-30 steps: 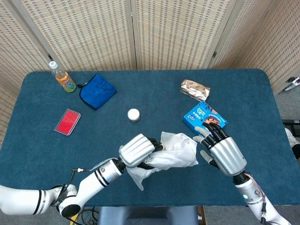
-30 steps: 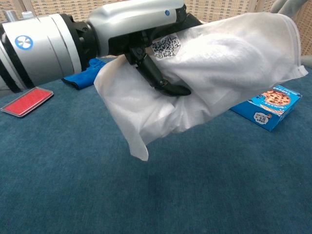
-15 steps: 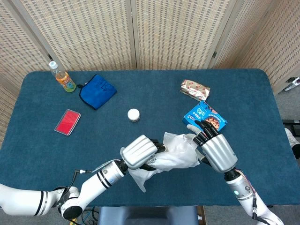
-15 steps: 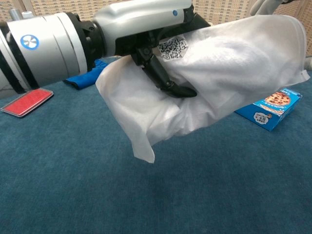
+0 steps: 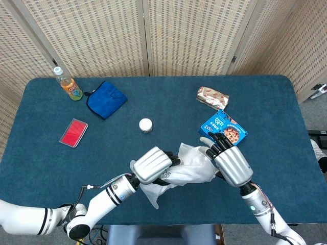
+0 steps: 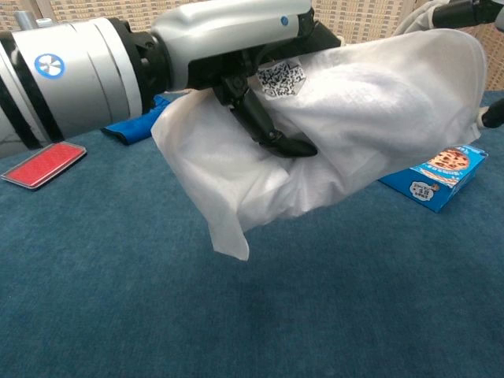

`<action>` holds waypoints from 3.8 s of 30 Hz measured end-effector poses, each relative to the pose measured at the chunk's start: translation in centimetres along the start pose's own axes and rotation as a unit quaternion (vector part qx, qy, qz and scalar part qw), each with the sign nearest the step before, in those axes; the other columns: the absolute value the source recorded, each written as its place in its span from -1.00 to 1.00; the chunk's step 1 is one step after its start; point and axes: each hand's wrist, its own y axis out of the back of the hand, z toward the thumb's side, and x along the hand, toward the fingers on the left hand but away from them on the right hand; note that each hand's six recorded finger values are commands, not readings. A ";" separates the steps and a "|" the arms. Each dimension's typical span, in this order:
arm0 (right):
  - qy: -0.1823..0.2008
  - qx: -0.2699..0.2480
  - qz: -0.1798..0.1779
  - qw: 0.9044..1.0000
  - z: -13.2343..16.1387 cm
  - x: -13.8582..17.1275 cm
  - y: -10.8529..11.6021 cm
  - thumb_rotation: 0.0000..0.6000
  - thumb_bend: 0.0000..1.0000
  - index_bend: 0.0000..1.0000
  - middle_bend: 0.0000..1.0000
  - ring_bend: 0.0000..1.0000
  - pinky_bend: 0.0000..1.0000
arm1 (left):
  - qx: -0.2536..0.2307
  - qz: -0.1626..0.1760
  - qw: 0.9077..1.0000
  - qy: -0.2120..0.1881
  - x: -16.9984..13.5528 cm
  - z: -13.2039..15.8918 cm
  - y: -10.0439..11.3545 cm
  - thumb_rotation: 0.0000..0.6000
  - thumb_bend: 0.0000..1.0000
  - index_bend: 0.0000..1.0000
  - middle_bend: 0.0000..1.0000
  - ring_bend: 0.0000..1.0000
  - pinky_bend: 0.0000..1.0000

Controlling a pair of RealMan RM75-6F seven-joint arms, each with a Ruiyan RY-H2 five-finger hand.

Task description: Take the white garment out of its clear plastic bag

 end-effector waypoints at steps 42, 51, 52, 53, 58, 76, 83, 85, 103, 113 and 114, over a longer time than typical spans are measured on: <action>-0.059 0.024 0.075 0.995 -2.3 1.1 -9.9 1.00 0.05 0.33 -0.38 -0.80 -0.61 | 0.153 -0.111 0.979 0.074 0.6 -6.4 -6.8 1.00 -0.81 -1.00 -0.99 -0.82 -0.39; -0.062 0.023 0.088 0.994 -2.3 1.4 -10.6 1.00 0.05 0.33 -0.38 -0.80 -0.61 | 0.172 -0.124 0.970 0.120 -2.1 -9.1 -5.5 1.00 -0.81 -1.00 -1.00 -0.78 -0.42; -0.063 0.022 0.088 0.994 -2.3 1.4 -10.6 1.00 0.05 0.33 -0.38 -0.80 -0.61 | 0.175 -0.126 0.969 0.122 -2.6 -9.3 -5.3 1.00 -0.81 -1.00 -1.00 -0.77 -0.42; -0.064 0.020 0.089 0.994 -2.4 1.5 -10.5 1.00 0.05 0.33 -0.38 -0.80 -0.61 | 0.178 -0.126 0.968 0.122 -3.0 -9.4 -5.0 1.00 -0.81 -0.98 -0.99 -0.75 -0.42; -0.068 0.015 0.089 0.994 -2.7 1.6 -10.3 1.00 0.05 0.33 -0.38 -0.80 -0.61 | 0.206 -0.115 0.967 0.095 -4.7 -9.2 -4.2 1.00 -0.81 -0.74 -0.78 -0.58 -0.42; -0.065 0.014 0.097 0.993 -2.4 1.5 -10.4 1.00 0.05 0.33 -0.38 -0.80 -0.61 | 0.284 -0.027 0.949 -0.133 -11.3 -9.3 -2.5 1.00 -0.81 -0.58 -0.06 -0.10 0.11; -0.064 0.018 0.098 0.993 -2.3 1.5 -10.2 1.00 0.05 0.33 -0.38 -0.80 -0.61 | 0.292 -0.041 0.932 -0.212 -12.1 -7.5 -5.1 1.00 -0.81 -0.59 0.22 0.17 0.39; -0.064 0.018 0.099 0.993 -2.3 1.5 -10.2 1.00 0.05 0.33 -0.38 -0.80 -0.61 | 0.295 -0.047 0.929 -0.218 -12.0 -7.3 -5.7 1.00 -0.81 -0.59 0.37 0.32 0.48; -0.065 0.020 0.103 0.992 -2.1 1.4 -10.4 1.00 0.05 0.33 -0.38 -0.80 -0.61 | 0.308 -0.070 0.921 -0.229 -8.9 -7.6 -9.5 1.00 -0.81 -0.63 0.72 0.63 0.63; -0.064 0.020 0.106 0.992 -2.1 1.4 -10.6 1.00 0.05 0.33 -0.38 -0.80 -0.61 | 0.320 -0.074 0.918 -0.223 -8.1 -8.0 -10.6 1.00 -0.81 -0.62 0.73 0.64 0.63; -0.064 0.020 0.106 0.992 -2.1 1.4 -10.6 1.00 0.05 0.33 -0.38 -0.80 -0.61 | 0.324 -0.078 0.917 -0.220 -8.0 -8.2 -10.7 1.00 -0.81 -0.62 0.73 0.64 0.63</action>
